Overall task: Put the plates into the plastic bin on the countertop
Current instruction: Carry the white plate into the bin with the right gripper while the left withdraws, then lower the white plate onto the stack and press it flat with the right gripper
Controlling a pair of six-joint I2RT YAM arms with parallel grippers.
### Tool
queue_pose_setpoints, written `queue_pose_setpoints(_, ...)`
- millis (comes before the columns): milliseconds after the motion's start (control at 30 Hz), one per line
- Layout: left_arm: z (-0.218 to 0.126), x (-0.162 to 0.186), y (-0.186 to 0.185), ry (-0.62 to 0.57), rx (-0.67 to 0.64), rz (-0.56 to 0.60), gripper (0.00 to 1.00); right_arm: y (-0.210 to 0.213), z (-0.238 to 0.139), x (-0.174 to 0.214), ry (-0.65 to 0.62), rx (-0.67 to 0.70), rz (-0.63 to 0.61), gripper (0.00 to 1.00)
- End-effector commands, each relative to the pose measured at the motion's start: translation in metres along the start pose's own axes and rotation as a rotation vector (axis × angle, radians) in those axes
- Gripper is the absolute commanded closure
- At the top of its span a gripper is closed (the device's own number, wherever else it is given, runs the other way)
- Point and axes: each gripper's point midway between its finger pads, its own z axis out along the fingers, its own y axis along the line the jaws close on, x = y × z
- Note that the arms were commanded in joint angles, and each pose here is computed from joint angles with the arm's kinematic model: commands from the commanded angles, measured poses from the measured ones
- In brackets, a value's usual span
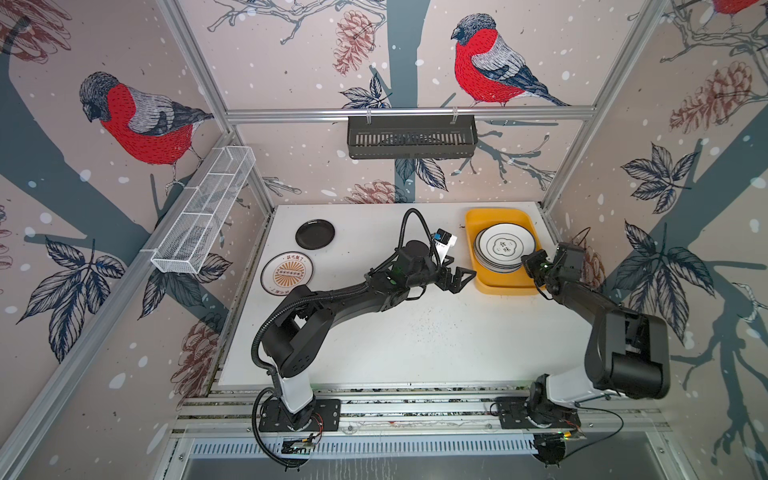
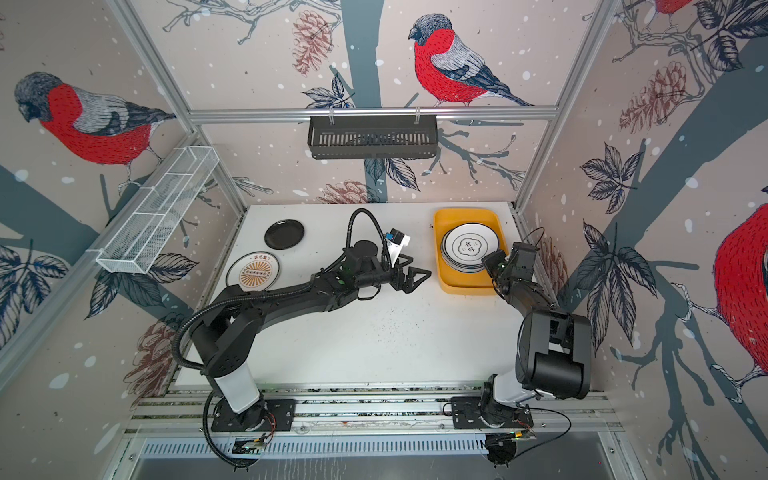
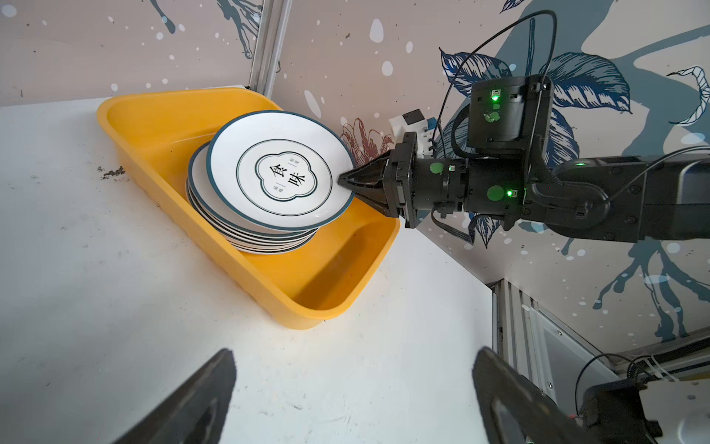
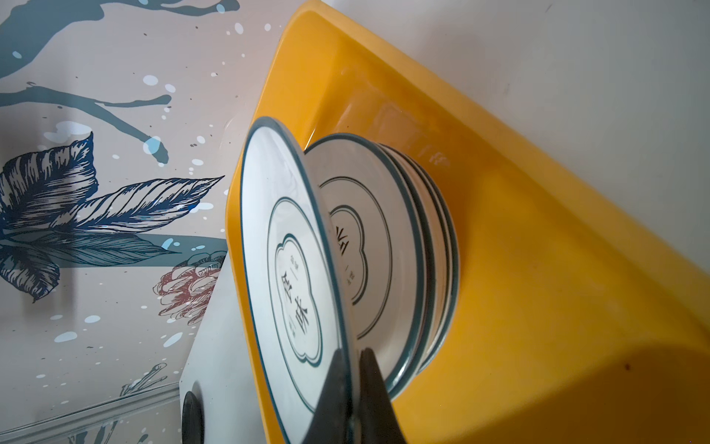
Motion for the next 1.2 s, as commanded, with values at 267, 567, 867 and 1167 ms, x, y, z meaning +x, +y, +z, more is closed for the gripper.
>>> queue_pose_setpoints(267, 0.012, 0.002, 0.005, 0.027, -0.01, 0.036, 0.04, 0.015, 0.017, -0.011, -0.019, -0.079, -0.009, 0.98)
queue_pose_setpoints(567, 0.02, 0.004, 0.009, 0.046, -0.016, 0.029, 0.04, 0.005, 0.028, -0.007, 0.016, -0.035, -0.004, 0.96)
queue_pose_setpoints(867, 0.024, 0.004, 0.01, 0.053, -0.012, 0.019, 0.04, -0.001, 0.035, -0.002, 0.039, -0.002, 0.002, 0.85)
queue_pose_setpoints(1167, 0.021, 0.004, 0.011, 0.054, -0.02, 0.015, 0.04, -0.009, 0.03, -0.001, 0.028, 0.067, -0.007, 0.64)
